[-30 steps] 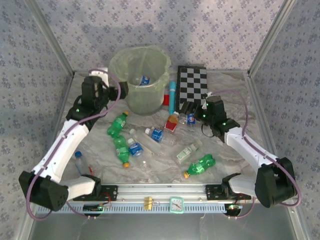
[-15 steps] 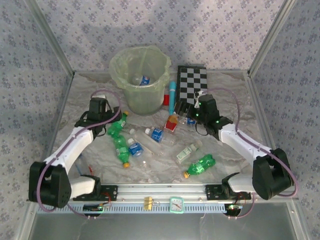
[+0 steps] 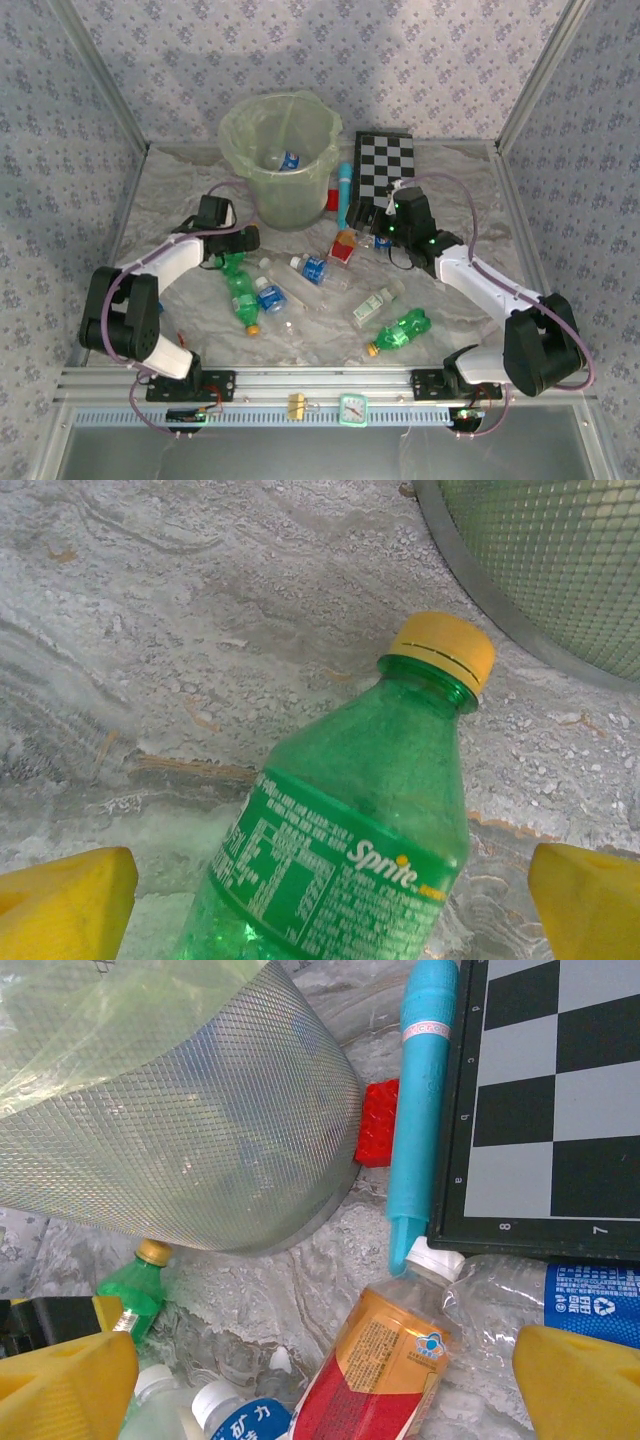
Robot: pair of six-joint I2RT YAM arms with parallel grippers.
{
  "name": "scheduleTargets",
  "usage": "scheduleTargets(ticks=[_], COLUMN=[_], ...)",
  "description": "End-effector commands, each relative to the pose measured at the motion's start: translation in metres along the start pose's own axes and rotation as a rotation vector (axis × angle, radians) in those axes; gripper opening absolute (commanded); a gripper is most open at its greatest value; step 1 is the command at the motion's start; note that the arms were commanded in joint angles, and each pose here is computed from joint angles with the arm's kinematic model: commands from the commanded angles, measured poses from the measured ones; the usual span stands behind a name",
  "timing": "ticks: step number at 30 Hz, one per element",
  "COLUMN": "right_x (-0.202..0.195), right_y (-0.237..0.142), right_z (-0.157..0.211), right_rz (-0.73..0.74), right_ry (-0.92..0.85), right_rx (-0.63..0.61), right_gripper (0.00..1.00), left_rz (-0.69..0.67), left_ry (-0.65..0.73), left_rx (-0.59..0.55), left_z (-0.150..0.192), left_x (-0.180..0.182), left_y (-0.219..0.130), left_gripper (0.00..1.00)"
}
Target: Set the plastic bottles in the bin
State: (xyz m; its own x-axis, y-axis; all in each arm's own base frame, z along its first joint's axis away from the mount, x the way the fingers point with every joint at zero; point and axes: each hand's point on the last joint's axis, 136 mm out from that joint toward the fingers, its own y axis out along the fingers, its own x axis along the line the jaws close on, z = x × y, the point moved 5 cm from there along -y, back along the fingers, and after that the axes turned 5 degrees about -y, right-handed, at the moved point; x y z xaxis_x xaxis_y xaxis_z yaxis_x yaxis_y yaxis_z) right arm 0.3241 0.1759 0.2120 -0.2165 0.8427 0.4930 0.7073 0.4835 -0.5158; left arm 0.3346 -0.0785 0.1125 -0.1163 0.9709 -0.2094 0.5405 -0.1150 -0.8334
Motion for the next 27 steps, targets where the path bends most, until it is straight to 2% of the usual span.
scheduleTargets(ticks=[1,14,23,27], right_x=[0.005,0.007,0.004,0.004], right_y=[0.000,0.005,0.000,-0.001], right_z=[-0.006,-0.004,-0.003,-0.002], right_rz=[0.003,-0.001,0.000,0.001], right_ry=[-0.025,-0.008,-0.022,-0.031], right_rx=[-0.004,0.063,-0.019,-0.019], right_gripper=[0.98,1.00,1.00,1.00], left_rz=[-0.010,-0.072,-0.093,-0.103], left_ry=[0.016,0.028,0.026,0.026], left_rx=[0.012,0.089,0.142,0.155], left_z=[-0.006,-0.009,-0.004,-0.004], left_x=[0.000,0.006,0.008,0.009], left_y=[0.004,0.022,0.029,0.031], left_gripper=[0.99,0.82,0.76,0.64])
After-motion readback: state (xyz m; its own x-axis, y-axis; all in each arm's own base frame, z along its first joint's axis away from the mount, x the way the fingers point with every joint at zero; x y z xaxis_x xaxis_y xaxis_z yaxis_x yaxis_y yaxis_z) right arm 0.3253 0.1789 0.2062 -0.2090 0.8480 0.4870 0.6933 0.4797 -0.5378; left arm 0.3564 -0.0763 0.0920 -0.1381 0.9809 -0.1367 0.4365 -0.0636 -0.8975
